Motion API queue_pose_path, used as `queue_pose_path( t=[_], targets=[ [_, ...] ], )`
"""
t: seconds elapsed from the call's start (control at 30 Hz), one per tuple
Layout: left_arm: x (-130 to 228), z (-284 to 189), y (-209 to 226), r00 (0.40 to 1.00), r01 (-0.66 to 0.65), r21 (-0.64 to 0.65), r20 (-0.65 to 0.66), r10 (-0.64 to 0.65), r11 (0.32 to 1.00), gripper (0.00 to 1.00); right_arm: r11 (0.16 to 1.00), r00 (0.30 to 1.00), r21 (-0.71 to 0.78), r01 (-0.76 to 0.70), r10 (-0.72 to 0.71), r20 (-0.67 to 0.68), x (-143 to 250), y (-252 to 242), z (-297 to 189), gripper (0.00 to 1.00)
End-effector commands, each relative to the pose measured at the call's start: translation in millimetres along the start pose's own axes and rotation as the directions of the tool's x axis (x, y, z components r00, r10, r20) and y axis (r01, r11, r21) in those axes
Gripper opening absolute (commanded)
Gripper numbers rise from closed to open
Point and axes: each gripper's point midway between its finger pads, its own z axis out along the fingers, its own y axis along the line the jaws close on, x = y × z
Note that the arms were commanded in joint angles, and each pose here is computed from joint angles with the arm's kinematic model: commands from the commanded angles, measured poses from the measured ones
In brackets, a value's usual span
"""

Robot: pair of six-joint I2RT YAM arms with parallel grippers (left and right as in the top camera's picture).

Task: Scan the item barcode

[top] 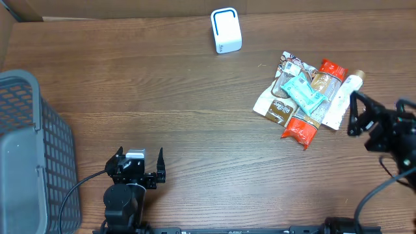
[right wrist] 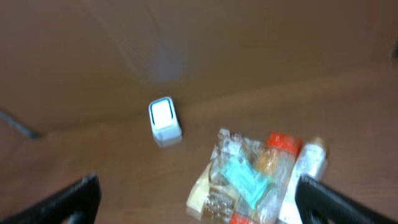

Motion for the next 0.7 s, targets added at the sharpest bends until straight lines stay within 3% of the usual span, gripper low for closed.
queue_pose_path(
  t=[0.0,0.27,0.4,0.67],
  targets=[
    [1,0,1,1.0,0.013,-0.009,0.001,-0.013,1.0,0.99,0.993,0.991,-0.036,0.114,-0.112,0.068,29,0,19,1.0],
    [1,0,1,1.0,0.013,-0.009,0.001,-0.013,1.0,1.0,0.978,0.93,-0.123,0.171,-0.119,0.347,98,-10,49,1.0],
    [1,0,1,1.0,0.013,-0.009,0.001,-0.013,1.0,1.0,0.972,0.903,-0.146,0.186,-0.11,0.415,141,-21,64,1.0],
    [1,0,1,1.0,0.013,-0.009,0.001,-0.013,1.0,0.99,0.967,0.898,-0.166,0.195,-0.108,0.427,185,-29,74,1.0]
  ],
)
